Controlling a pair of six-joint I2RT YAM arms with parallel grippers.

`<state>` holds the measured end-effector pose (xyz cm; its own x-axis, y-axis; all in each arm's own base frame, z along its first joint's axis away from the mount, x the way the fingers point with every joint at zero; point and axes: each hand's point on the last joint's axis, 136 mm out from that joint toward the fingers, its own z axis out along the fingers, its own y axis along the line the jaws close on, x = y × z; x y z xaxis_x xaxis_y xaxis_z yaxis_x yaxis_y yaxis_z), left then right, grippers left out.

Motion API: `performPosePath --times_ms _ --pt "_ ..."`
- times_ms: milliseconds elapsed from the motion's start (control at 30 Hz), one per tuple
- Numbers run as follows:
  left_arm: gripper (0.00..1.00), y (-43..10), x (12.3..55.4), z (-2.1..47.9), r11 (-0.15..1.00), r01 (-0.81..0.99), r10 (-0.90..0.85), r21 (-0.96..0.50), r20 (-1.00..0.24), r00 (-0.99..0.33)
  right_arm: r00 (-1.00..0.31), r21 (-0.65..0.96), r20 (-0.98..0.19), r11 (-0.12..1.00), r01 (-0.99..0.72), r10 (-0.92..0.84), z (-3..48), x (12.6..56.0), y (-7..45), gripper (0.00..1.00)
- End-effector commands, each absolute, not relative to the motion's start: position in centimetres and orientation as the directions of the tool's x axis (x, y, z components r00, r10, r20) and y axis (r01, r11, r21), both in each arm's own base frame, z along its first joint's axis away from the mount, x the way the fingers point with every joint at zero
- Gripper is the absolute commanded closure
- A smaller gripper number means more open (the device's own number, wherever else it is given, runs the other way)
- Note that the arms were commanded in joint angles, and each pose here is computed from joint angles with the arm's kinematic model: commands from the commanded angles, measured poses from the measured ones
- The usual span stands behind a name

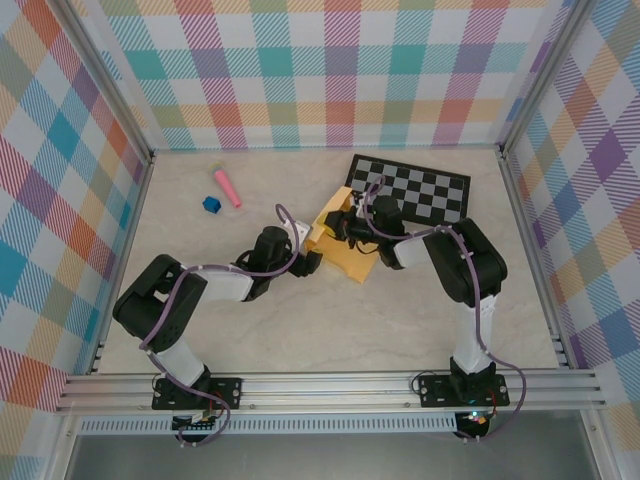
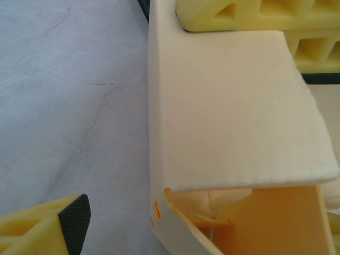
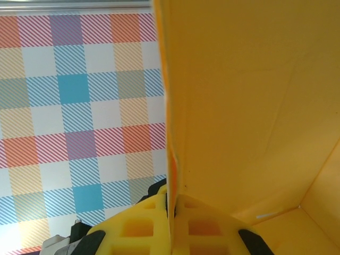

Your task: Fold the paper box

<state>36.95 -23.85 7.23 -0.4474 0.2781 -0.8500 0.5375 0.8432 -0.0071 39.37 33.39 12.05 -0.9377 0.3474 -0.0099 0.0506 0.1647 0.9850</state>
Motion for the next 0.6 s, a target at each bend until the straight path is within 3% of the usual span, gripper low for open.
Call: performPosePath --times_ms 0,200,567 --pt "0.21 -23.6 38.6 8.6 0.889 0.456 0.176 -0.048 -0.883 -0.435 -0.94 0.974 0.029 0.2 0.102 0.34 10.9 37.8 34.0 1.0" --pt "0.22 -23.2 38.3 8.4 0.91 0.375 0.017 -0.177 -0.887 -0.461 -0.873 0.966 0.081 0.176 0.187 0.481 10.2 39.0 32.5 1.0" --pt "0.29 -23.3 36.0 6.9 0.896 0.394 0.022 -0.206 -0.864 -0.503 -0.839 0.964 0.085 0.168 0.206 0.537 10.8 40.0 32.8 1.0"
